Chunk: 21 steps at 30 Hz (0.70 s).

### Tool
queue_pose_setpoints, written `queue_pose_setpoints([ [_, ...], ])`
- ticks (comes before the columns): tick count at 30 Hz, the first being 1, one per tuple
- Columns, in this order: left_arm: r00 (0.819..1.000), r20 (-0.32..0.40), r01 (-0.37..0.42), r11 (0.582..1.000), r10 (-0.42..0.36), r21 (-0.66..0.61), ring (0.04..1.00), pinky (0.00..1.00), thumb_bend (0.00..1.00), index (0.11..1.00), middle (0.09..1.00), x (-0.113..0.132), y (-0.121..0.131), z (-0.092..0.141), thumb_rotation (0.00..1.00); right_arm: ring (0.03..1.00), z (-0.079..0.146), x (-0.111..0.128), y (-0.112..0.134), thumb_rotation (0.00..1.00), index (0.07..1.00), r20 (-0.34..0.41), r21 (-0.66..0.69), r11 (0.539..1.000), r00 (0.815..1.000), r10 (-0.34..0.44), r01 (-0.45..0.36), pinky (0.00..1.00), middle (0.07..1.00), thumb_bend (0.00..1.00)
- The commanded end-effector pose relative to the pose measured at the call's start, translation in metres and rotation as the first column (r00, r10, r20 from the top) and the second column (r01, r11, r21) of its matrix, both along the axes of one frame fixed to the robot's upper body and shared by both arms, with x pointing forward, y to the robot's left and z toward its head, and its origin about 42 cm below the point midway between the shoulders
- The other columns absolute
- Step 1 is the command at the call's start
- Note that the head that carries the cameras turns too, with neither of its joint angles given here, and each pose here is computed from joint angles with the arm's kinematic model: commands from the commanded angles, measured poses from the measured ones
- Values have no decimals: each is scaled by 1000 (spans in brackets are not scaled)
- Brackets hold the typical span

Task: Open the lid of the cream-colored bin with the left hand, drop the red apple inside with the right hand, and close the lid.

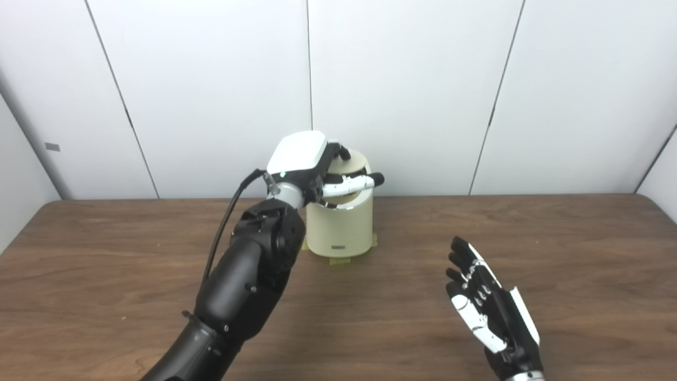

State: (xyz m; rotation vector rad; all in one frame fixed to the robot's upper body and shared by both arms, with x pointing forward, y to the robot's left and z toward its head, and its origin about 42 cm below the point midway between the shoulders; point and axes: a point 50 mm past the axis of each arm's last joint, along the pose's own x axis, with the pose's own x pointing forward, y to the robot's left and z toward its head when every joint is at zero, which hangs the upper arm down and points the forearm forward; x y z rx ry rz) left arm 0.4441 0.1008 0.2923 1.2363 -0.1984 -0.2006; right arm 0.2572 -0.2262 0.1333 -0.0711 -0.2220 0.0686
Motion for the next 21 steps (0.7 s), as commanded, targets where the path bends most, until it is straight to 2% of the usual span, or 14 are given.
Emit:
queue_pose_setpoints([
  [1,997,71,10,1000,-10,-6,961,1000,802,757,831,1,-3,22,884,936,18,3,2,505,905,72,15,1000,997,-3,2,885,946,114],
  [9,999,54,6,1000,-7,6,944,1000,837,757,799,-5,-3,6,925,939,20,3,2,503,912,67,12,1000,998,-1,0,894,948,132],
  [15,998,59,8,997,-13,74,936,1000,804,753,795,-9,-3,-7,943,937,21,3,2,486,917,64,11,1000,998,0,-1,878,947,138],
  [17,997,80,-1,990,-10,143,933,1000,780,755,791,-9,-5,-14,930,944,21,3,2,484,921,63,17,1000,998,3,-4,890,951,157],
  [18,993,116,-15,978,-9,207,927,1000,773,760,785,-10,-6,-20,938,943,21,4,2,482,919,63,19,1000,998,4,-5,889,950,156],
  [21,981,194,-55,904,-31,423,901,1000,745,762,781,-10,-10,-45,950,946,20,5,2,487,924,70,20,1000,997,11,-12,896,953,169],
])
